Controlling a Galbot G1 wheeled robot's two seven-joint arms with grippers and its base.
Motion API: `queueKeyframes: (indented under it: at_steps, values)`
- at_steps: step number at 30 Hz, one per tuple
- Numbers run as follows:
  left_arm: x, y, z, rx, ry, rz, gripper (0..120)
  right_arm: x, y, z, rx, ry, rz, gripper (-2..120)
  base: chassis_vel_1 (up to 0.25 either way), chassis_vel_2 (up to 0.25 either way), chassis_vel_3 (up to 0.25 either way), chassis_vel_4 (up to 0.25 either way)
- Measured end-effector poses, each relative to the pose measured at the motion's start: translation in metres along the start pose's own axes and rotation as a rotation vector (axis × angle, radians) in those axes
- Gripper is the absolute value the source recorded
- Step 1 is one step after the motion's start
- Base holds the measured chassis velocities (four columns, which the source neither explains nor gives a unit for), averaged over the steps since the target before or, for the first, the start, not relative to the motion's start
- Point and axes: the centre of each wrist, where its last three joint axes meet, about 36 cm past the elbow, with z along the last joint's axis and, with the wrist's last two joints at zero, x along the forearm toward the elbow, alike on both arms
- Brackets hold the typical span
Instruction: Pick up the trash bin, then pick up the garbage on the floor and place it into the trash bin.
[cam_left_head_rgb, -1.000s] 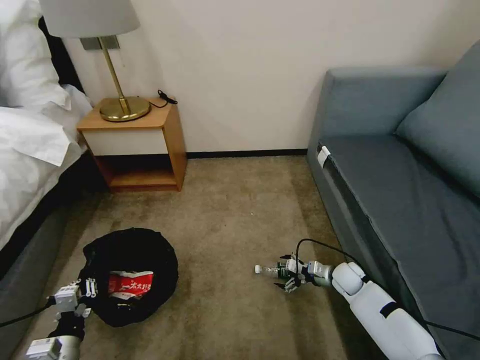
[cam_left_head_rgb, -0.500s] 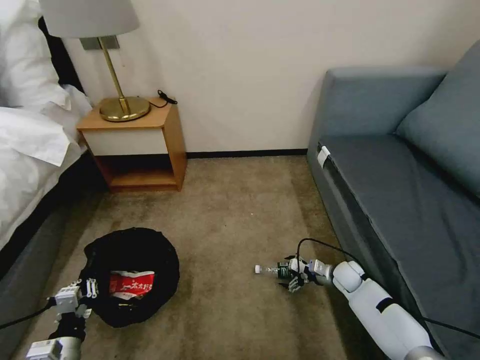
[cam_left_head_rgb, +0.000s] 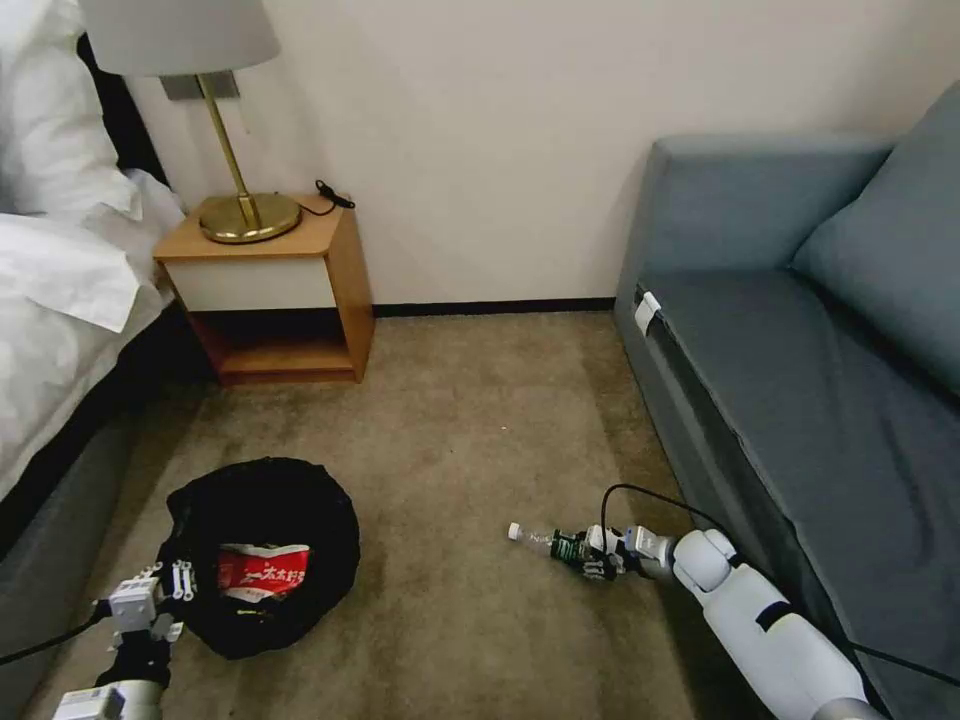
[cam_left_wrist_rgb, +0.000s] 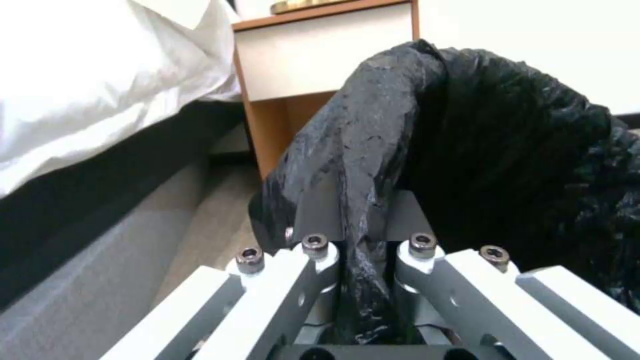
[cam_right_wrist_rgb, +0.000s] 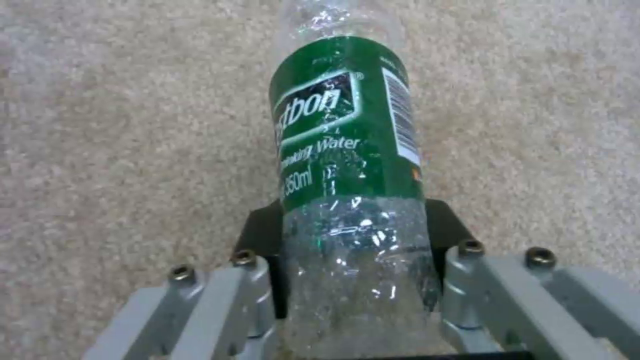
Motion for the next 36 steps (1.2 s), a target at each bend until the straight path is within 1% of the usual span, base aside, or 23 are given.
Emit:
queueKeyframes:
  at_steps: [2, 9, 12, 15, 17, 19, 21, 22, 26, 27, 29, 30, 31, 32, 34, 35, 36]
  values:
    - [0.001, 0.001, 0.000, -0.002, 0.000, -0.001, 6, 0.000, 0.001, -0.001, 0.004, -0.006, 0.000, 32, 0.000, 0.000, 0.000, 0.000]
    - [0.001, 0.001, -0.002, -0.003, -0.004, 0.000, 6, -0.001, 0.001, -0.018, 0.015, -0.081, 0.005, 32, 0.000, 0.000, 0.000, 0.000]
    - [0.001, 0.000, -0.003, -0.003, -0.006, 0.000, 6, -0.004, 0.002, -0.034, 0.023, -0.147, 0.012, 32, 0.000, 0.000, 0.000, 0.000]
    - [0.001, -0.001, -0.004, -0.003, -0.010, 0.002, 6, -0.006, 0.004, -0.043, 0.030, -0.180, 0.019, 32, 0.000, 0.000, 0.000, 0.000]
    - [0.001, -0.002, -0.006, -0.003, -0.012, 0.005, 6, -0.010, 0.008, -0.055, 0.042, -0.238, 0.049, 32, 0.000, 0.000, 0.000, 0.000]
    - [0.002, -0.002, -0.006, -0.004, -0.012, 0.006, 6, -0.012, 0.010, -0.058, 0.047, -0.262, 0.064, 32, 0.000, 0.000, 0.000, 0.000]
    - [0.002, -0.003, -0.006, -0.007, -0.011, 0.007, 6, -0.018, 0.016, -0.073, 0.060, -0.326, 0.110, 32, 0.000, 0.000, 0.000, 0.000]
    - [0.002, -0.003, -0.006, -0.007, -0.011, 0.007, 6, -0.018, 0.016, -0.073, 0.060, -0.326, 0.110, 32, 0.000, 0.000, 0.000, 0.000]
    - [0.001, -0.005, -0.006, -0.013, -0.012, 0.010, 6, -0.025, 0.035, -0.120, 0.078, -0.465, 0.161, 32, 0.000, 0.000, 0.000, 0.000]
    - [0.001, -0.005, -0.006, -0.013, -0.012, 0.010, 6, -0.025, 0.035, -0.120, 0.078, -0.465, 0.161, 32, 0.000, 0.000, 0.000, 0.000]
    - [0.000, -0.006, -0.007, -0.014, -0.014, 0.010, 6, -0.027, 0.044, -0.137, 0.073, -0.510, 0.163, 32, 0.000, 0.000, 0.000, 0.000]
    - [-0.001, -0.007, -0.008, -0.014, -0.016, 0.010, 6, -0.031, 0.057, -0.156, 0.045, -0.572, 0.164, 32, 0.000, 0.000, 0.000, 0.000]
    - [-0.001, -0.007, -0.008, -0.014, -0.016, 0.009, 6, -0.034, 0.068, -0.168, -0.007, -0.627, 0.156, 32, 0.000, 0.000, 0.000, 0.000]
    - [-0.001, -0.007, -0.008, -0.014, -0.016, 0.009, 6, -0.034, 0.068, -0.168, -0.007, -0.627, 0.156, 32, 0.000, 0.000, 0.000, 0.000]
    - [-0.001, -0.008, -0.007, -0.013, -0.015, 0.006, 6, -0.044, 0.095, -0.193, -0.175, -0.743, 0.136, 32, 0.000, 0.000, 0.000, 0.000]
    - [-0.001, -0.009, -0.006, -0.013, -0.014, 0.005, 6, -0.046, 0.099, -0.198, -0.202, -0.759, 0.132, 32, 0.000, 0.000, 0.000, 0.000]
    - [-0.001, -0.009, -0.006, -0.013, -0.014, 0.005, 6, -0.046, 0.099, -0.198, -0.202, -0.759, 0.132, 32, 0.000, 0.000, 0.000, 0.000]
